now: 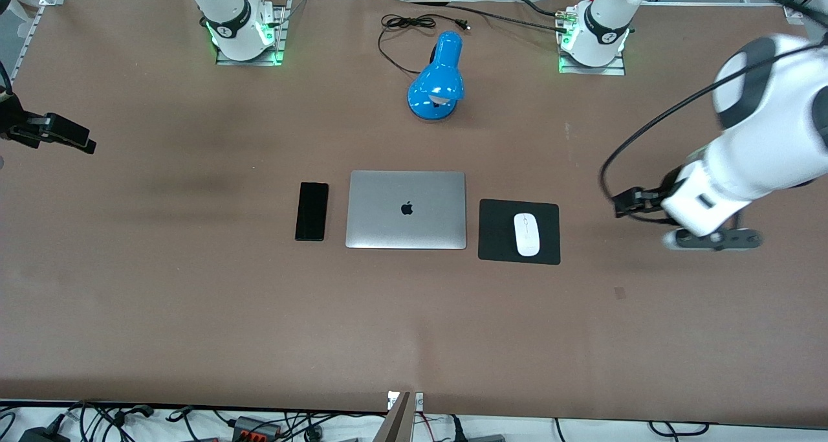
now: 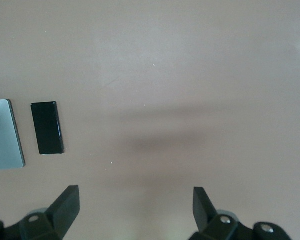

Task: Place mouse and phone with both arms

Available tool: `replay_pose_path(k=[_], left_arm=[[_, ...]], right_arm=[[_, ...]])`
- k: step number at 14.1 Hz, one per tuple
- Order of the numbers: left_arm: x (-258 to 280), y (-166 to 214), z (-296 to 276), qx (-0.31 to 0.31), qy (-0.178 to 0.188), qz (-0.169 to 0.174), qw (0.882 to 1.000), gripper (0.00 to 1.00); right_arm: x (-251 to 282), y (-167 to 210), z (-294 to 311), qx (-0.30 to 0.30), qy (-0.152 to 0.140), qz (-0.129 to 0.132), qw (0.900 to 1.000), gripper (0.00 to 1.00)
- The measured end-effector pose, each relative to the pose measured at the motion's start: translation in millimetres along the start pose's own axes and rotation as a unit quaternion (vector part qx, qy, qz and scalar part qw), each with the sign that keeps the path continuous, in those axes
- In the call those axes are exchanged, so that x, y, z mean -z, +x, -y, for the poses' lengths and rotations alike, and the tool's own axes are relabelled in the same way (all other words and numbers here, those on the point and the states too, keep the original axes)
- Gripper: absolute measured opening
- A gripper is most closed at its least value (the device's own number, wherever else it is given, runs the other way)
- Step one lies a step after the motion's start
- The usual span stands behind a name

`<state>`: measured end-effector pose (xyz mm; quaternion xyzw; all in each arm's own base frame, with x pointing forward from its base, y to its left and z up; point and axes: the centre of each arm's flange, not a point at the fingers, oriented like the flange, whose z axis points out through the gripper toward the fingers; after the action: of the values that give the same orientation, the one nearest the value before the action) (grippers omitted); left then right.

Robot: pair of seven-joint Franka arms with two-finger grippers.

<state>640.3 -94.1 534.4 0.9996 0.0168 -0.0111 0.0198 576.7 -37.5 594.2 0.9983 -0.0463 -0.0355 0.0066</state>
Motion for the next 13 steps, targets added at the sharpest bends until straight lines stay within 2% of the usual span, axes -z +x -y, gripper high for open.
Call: replay_pose_path(k=[3, 8, 13], left_arm=[[35.2, -10.3, 11.7, -0.009, 0.011, -0.018, 1.0, 1.0], [74.8, -26.9, 44.5, -0.008, 0.018, 0.019, 1.0, 1.0], [70.9, -29.8, 43.1, -0.021, 0.019, 0.02, 0.999, 1.0]], right_arm=[[-0.8, -1.0, -1.2, -0.001, 0.0, 0.005, 1.0, 1.0], [-0.8, -0.8, -9.5, 0.003, -0.001, 0.004, 1.0, 1.0], [-0.7, -0.8, -11.6, 0.005, -0.001, 0.004, 1.0, 1.0]])
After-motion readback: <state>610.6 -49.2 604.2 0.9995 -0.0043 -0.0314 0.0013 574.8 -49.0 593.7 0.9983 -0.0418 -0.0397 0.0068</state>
